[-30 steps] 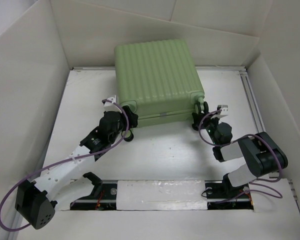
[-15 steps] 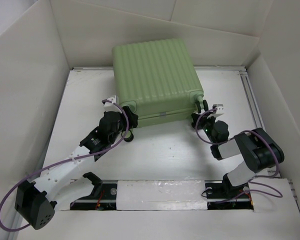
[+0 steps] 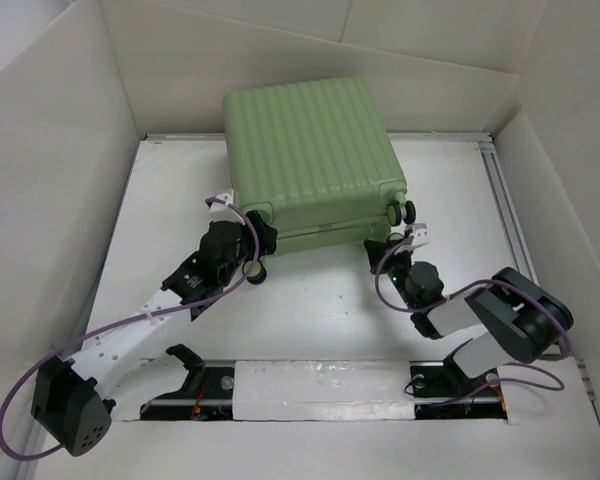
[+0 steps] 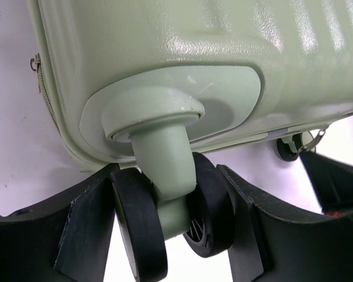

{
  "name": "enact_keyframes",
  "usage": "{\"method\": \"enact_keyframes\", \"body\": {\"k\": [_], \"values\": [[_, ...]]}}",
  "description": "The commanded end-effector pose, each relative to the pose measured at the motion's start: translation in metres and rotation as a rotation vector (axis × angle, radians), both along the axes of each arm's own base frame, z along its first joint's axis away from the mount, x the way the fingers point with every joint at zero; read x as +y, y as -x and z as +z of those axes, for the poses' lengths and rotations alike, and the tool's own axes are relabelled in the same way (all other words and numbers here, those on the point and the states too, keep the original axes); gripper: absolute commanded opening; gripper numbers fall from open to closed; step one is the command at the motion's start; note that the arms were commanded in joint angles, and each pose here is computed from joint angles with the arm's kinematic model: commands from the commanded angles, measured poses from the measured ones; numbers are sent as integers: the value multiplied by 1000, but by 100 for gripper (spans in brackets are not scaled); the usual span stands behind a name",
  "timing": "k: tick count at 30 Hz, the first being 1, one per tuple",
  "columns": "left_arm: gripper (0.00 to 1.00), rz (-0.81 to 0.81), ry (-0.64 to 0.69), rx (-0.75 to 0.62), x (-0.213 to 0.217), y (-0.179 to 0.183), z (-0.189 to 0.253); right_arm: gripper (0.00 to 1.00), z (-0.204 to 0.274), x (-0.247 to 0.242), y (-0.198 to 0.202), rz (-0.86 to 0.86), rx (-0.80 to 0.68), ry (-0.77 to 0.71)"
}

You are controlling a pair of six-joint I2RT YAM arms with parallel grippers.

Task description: Pack the luggage

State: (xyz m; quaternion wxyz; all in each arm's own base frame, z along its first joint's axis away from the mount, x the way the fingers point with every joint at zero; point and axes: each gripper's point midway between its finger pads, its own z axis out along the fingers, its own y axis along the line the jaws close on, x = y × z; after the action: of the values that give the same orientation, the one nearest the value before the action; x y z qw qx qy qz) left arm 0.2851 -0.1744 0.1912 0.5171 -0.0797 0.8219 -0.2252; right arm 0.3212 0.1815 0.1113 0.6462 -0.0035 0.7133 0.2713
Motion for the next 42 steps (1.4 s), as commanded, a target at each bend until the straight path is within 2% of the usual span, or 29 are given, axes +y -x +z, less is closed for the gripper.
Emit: {"method": "enact_keyframes", "body": {"k": [1, 8, 10, 12, 13, 14, 16, 17, 18, 19, 20, 22, 23, 24, 25, 28, 33, 37, 42], "values": [[0, -68, 123, -122, -25, -11, 45, 0, 95, 32, 33, 86, -342, -222], [0, -143, 173, -140, -41, -9, 64, 0, 74, 141, 87, 308, -225, -289], [0, -174, 185, -142, -46, -6, 68, 0, 90, 188, 106, 402, -230, -352], [0, -194, 199, -156, -50, -5, 78, 0, 76, 227, 121, 474, -188, -329], [0, -194, 197, -152, -49, -3, 78, 0, 79, 247, 142, 520, -178, -340], [0, -194, 200, -157, -46, 0, 85, 0, 81, 259, 144, 501, -175, -313], [0, -179, 196, -177, -39, 3, 94, 0, 82, 253, 143, 421, -161, -277], [0, -168, 183, -161, -35, 6, 90, 0, 70, 232, 134, 337, -131, -241], [0, -162, 172, -164, -32, 7, 90, 0, 82, 213, 126, 276, -129, -250], [0, -141, 172, -176, -27, 7, 94, 0, 66, 178, 107, 166, -104, -197], [0, -141, 172, -176, -27, 7, 94, 0, 78, 166, 95, 117, -99, -230], [0, -132, 167, -172, -23, 9, 91, 9, 69, 121, 79, 16, -43, -202], [0, -132, 161, -163, -22, 12, 86, 15, 66, 95, 59, -65, -33, -187], [0, -132, 168, -175, -20, 13, 90, 22, 64, 84, 52, -78, -17, -174], [0, -132, 162, -164, -20, 14, 84, 34, 75, 73, 46, -91, -22, -193], [0, -128, 177, -173, -18, 17, 87, 47, 66, 44, 24, -143, -6, -117], [0, -139, 184, -179, -19, 19, 87, 48, 66, 22, -3, -194, -1, -64], [0, -106, 163, -179, -12, 17, 83, 48, 54, 6, -13, -240, 33, -77], [0, -77, 146, -168, -7, 15, 74, 49, 46, 13, -25, -156, 7, -44]]}}
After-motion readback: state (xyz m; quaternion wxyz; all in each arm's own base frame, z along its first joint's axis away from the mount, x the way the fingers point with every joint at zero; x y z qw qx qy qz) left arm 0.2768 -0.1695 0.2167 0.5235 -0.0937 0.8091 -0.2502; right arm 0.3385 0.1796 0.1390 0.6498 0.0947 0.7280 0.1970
